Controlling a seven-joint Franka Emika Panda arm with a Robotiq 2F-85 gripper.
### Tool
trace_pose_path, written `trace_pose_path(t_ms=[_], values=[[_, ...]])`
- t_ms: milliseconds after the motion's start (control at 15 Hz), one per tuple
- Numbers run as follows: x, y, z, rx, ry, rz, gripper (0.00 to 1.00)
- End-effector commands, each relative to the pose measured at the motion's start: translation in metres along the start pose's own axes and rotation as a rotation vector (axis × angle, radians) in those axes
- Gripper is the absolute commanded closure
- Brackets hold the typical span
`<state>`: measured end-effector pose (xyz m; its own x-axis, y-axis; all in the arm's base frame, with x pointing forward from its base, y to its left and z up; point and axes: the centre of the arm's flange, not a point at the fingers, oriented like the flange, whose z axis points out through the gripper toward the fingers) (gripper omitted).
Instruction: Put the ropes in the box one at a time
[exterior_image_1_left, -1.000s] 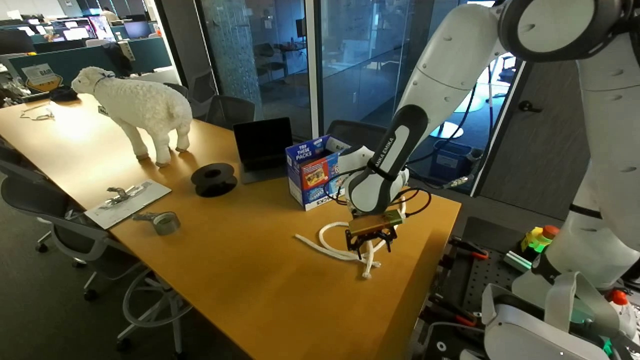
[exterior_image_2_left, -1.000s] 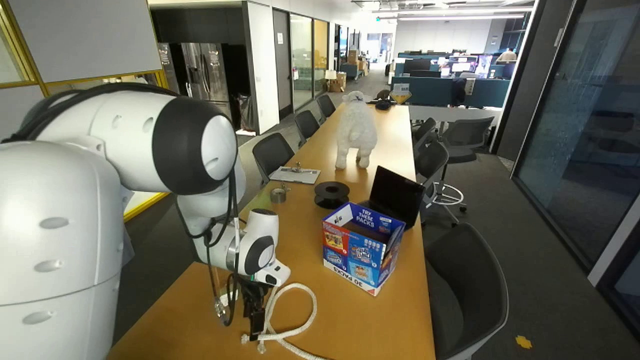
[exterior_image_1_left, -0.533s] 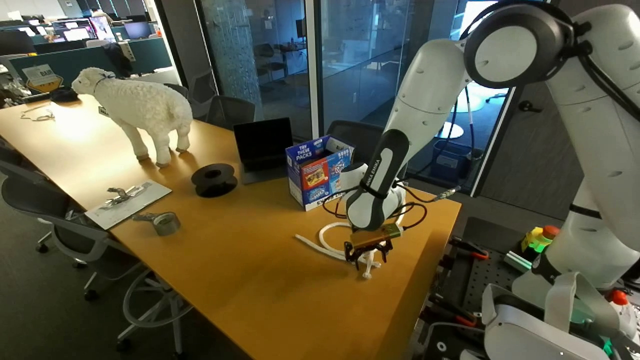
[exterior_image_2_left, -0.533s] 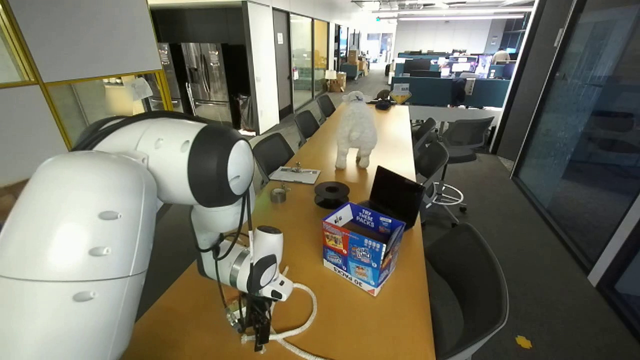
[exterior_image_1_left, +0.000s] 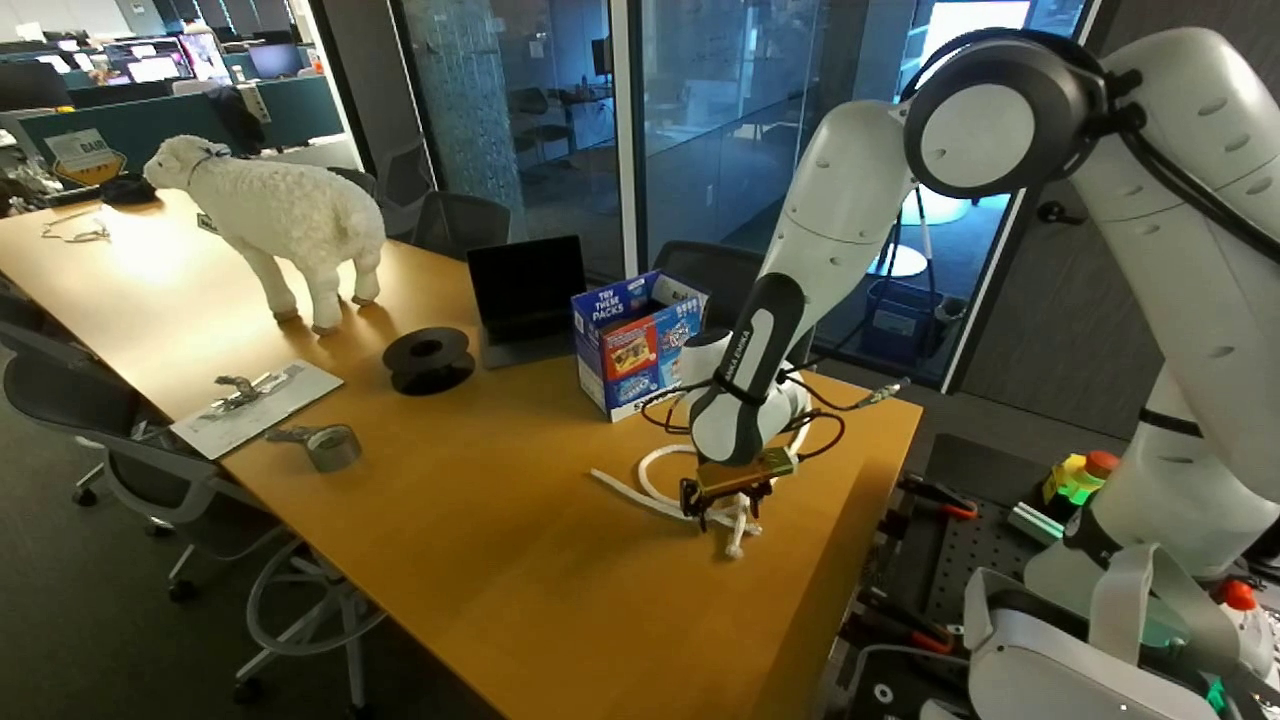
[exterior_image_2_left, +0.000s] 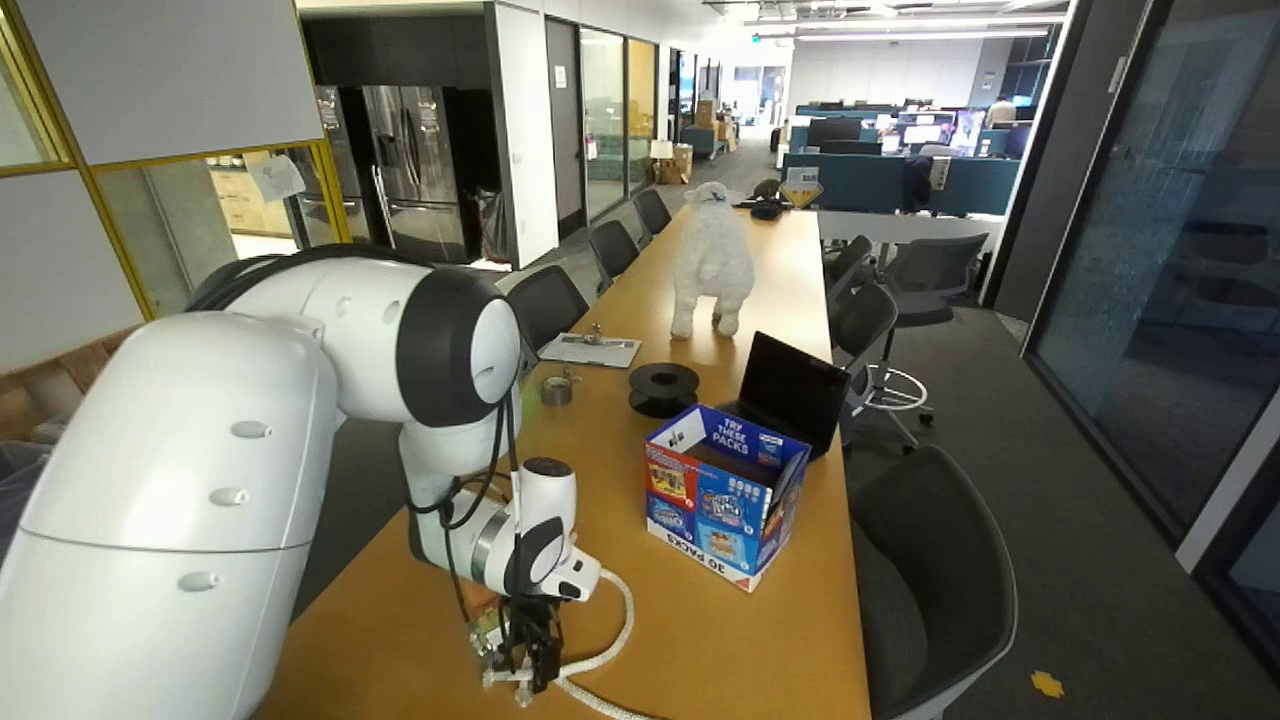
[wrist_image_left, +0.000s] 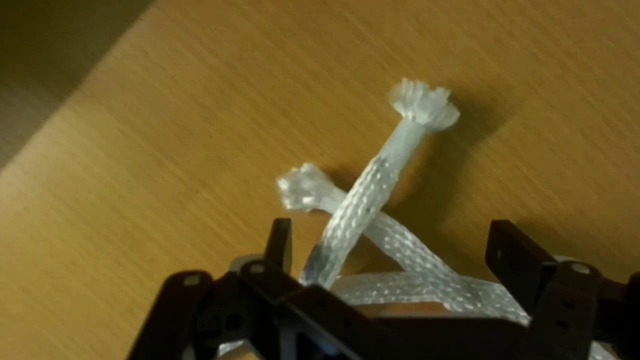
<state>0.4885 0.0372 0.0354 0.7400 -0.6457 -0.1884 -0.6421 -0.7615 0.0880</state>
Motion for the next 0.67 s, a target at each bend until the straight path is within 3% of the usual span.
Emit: trace_pose_path(t_ms=[0,600], values=[[0.0008,0.0053,-0.0037,0.026,0.039,-0.023,0.00],[0.0004,0.0085,-0.0026,0.031,0.018,-0.004,0.00]])
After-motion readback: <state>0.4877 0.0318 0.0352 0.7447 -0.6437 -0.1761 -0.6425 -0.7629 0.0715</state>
